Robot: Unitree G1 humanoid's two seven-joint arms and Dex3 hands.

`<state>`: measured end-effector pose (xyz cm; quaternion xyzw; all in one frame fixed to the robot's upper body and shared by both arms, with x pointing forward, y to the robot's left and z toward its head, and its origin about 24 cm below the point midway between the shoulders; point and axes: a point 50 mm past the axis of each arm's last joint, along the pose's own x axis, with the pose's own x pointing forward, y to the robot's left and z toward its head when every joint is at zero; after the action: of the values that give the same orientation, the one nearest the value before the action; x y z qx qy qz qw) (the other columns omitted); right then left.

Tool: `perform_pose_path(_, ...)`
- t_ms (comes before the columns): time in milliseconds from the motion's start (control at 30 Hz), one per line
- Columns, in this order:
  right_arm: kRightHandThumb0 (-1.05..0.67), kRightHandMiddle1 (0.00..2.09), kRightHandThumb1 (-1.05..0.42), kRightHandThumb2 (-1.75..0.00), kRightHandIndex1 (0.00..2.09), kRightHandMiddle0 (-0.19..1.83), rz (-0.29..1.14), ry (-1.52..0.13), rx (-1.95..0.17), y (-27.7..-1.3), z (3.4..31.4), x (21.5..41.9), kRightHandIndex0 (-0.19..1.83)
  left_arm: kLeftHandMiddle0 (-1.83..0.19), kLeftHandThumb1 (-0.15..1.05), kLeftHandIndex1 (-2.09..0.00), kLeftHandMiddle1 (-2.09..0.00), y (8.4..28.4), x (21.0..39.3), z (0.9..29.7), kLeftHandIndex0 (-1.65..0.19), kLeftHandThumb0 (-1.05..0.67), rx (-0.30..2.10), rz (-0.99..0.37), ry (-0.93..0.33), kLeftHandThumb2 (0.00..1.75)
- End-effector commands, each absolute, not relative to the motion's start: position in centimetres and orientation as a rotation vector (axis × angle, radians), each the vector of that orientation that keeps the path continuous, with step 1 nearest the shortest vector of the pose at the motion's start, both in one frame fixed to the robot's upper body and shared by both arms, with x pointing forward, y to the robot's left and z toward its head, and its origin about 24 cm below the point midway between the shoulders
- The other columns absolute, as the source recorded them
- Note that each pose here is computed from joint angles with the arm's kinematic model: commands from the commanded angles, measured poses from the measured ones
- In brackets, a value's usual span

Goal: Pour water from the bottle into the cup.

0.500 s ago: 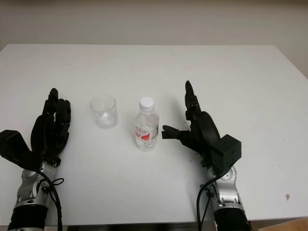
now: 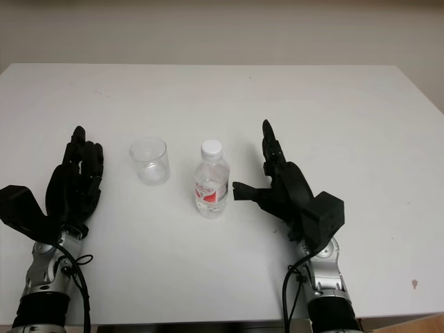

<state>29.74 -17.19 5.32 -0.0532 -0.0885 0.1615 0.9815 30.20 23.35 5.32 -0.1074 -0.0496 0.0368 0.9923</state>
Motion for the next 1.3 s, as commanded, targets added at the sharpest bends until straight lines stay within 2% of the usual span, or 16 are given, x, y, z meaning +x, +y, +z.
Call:
perform_pose_path(0, -0.98, 0.00, -0.90, -0.06, 0.00, -0.19, 0.342, -0.236, -0.138, -17.2, 6.6, 30.1, -0.19, 0.13, 1.05, -0.04, -0.05, 23.6, 30.2, 5.1, 0.16, -0.62, -0.217, 0.080, -0.093, 0.51)
perform_pose_path(167, -1.01, 0.00, -0.88, -0.05, 0.00, -0.19, 0.430, -0.305, -0.144, -16.1, 8.4, 30.0, -0.19, 0.12, 1.05, -0.06, -0.06, 23.5, 30.2, 5.3, 0.13, -0.62, -0.209, 0.087, -0.102, 0.53)
perform_pose_path(467, -1.03, 0.00, -0.85, -0.04, 0.00, -0.19, 0.558, -0.326, -0.128, -13.4, 9.3, 29.1, -0.19, 0.12, 1.05, -0.05, -0.06, 23.3, 30.3, 5.4, 0.14, -0.62, -0.208, 0.083, -0.104, 0.53)
perform_pose_path(800, -0.95, 0.00, -0.84, -0.05, 0.00, -0.19, 0.623, -0.218, -0.111, -11.7, 7.4, 29.0, -0.19, 0.12, 1.05, -0.06, -0.06, 23.3, 30.3, 5.4, 0.13, -0.62, -0.215, 0.089, -0.103, 0.52)
perform_pose_path(1267, -0.93, 0.00, -0.86, -0.06, 0.00, -0.19, 0.563, -0.091, -0.037, -10.2, 4.4, 30.3, -0.19, 0.12, 1.05, -0.05, -0.05, 23.6, 30.4, 5.5, 0.14, -0.61, -0.209, 0.089, -0.103, 0.53)
